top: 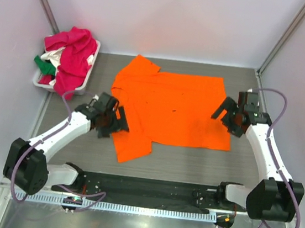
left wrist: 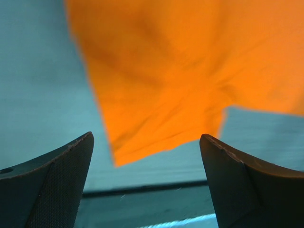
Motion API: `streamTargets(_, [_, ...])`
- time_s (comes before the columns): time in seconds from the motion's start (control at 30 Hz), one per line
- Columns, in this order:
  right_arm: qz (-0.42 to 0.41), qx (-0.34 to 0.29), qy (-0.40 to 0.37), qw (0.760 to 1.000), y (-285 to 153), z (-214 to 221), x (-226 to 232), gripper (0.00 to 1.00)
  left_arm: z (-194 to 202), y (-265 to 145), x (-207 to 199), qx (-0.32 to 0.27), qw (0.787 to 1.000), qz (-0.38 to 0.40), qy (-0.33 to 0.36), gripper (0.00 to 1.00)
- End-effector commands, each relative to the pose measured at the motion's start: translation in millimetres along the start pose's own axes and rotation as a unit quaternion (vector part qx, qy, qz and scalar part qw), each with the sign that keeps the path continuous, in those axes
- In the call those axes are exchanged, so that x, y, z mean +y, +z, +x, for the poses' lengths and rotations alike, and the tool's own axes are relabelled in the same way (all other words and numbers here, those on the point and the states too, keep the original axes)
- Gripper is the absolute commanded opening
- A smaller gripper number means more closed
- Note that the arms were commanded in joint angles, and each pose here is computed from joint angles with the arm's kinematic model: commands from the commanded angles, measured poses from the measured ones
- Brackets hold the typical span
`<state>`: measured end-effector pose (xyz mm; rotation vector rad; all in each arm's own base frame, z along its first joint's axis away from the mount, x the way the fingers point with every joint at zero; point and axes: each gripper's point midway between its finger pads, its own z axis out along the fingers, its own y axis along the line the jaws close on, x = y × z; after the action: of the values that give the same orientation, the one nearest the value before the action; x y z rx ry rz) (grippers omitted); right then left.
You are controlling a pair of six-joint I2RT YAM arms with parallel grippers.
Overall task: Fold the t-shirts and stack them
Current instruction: Flatten the tshirt out
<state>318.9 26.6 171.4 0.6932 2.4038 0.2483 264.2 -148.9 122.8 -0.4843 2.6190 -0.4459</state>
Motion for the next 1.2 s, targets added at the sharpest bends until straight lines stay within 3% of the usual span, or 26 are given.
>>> streamTargets(0.0, [0.012, 0.064, 0.020, 0.998, 8, 62, -28, 1.00, 37, 1, 26, -0.011, 0.999, -0.012, -0.043, 0.92])
streamTargets(0.27, [0.029, 0.050, 0.060, 0.997, 0, 107, -61, 1.00, 96, 14, 43, 0.026, 0.996, 0.025, -0.085, 0.83])
streamTargets(0.53, [0.092, 0.008, 0.113, 0.989, 5, 83, -84, 1.00, 134, 29, 39, 0.047, 0.997, 0.006, -0.065, 0.73])
streamTargets(0.67, [0.104, -0.010, 0.134, 0.986, 9, 69, -93, 1.00, 137, 38, 39, 0.049, 0.997, -0.001, -0.054, 0.55])
streamTargets(0.73, [0.110, -0.004, 0.147, 0.983, 16, 68, -100, 0.98, 135, 41, 38, 0.044, 0.998, -0.004, -0.050, 0.38])
streamTargets(0.77, [0.112, 0.000, 0.152, 0.982, 19, 69, -103, 0.97, 133, 41, 37, 0.041, 0.998, -0.005, -0.050, 0.20])
streamTargets(0.87, [0.114, 0.014, 0.172, 0.978, 32, 74, -114, 0.90, 125, 38, 35, 0.026, 0.998, -0.005, -0.050, 0.00])
streamTargets(1.17, [0.133, 0.032, 0.179, 0.974, 59, 87, -132, 0.60, 119, 28, 36, 0.013, 0.999, -0.002, -0.043, 0.00])
